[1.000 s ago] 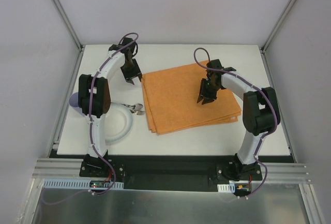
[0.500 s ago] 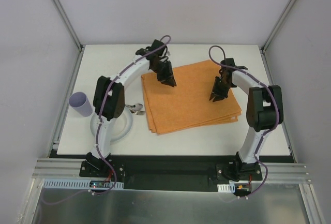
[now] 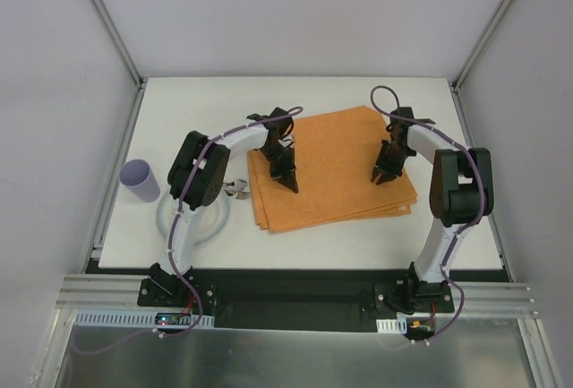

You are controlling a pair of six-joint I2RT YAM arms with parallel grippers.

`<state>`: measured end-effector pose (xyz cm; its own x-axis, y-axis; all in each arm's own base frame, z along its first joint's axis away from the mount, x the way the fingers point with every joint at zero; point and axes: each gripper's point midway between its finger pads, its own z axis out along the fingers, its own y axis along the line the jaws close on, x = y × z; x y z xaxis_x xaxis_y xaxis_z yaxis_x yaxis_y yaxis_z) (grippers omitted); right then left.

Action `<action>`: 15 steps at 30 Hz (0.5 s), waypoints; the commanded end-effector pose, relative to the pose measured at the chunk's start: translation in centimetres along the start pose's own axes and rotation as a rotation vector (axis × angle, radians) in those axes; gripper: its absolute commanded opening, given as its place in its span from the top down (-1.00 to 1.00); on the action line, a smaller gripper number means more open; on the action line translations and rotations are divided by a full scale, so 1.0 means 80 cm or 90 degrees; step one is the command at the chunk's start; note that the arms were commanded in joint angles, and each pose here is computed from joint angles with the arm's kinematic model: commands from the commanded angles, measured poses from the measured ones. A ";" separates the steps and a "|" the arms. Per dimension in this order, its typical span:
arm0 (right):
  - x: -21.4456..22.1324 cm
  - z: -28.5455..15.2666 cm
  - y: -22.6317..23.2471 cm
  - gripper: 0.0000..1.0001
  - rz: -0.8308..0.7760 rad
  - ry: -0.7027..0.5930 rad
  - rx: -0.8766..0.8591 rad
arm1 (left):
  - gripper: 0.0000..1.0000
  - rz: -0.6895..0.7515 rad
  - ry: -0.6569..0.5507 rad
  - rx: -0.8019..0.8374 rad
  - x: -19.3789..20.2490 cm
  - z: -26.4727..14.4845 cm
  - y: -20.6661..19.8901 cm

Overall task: Set the dinner table for one person
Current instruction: Adjust the napkin at the center of the board.

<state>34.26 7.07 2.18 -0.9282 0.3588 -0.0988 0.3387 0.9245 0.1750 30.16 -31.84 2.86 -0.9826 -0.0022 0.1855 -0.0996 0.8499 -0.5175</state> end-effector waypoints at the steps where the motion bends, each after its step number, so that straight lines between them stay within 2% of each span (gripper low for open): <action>1: 0.042 -0.005 -0.024 0.47 0.012 0.042 0.032 | 1.00 0.015 -0.012 0.005 0.003 -0.011 -0.009; 9: 0.078 -0.022 -0.046 0.46 0.019 0.049 0.056 | 0.97 0.008 -0.003 0.024 0.002 -0.011 -0.019; 15: 0.082 -0.030 -0.048 0.46 0.020 0.042 0.055 | 0.97 0.001 -0.006 0.025 0.004 -0.014 -0.020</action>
<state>27.71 6.32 2.22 -0.9278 0.3719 -0.0303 0.3652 0.9217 0.1312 30.03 -32.06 2.93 -0.9809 -0.0066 0.1943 -0.1093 0.8454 -0.5229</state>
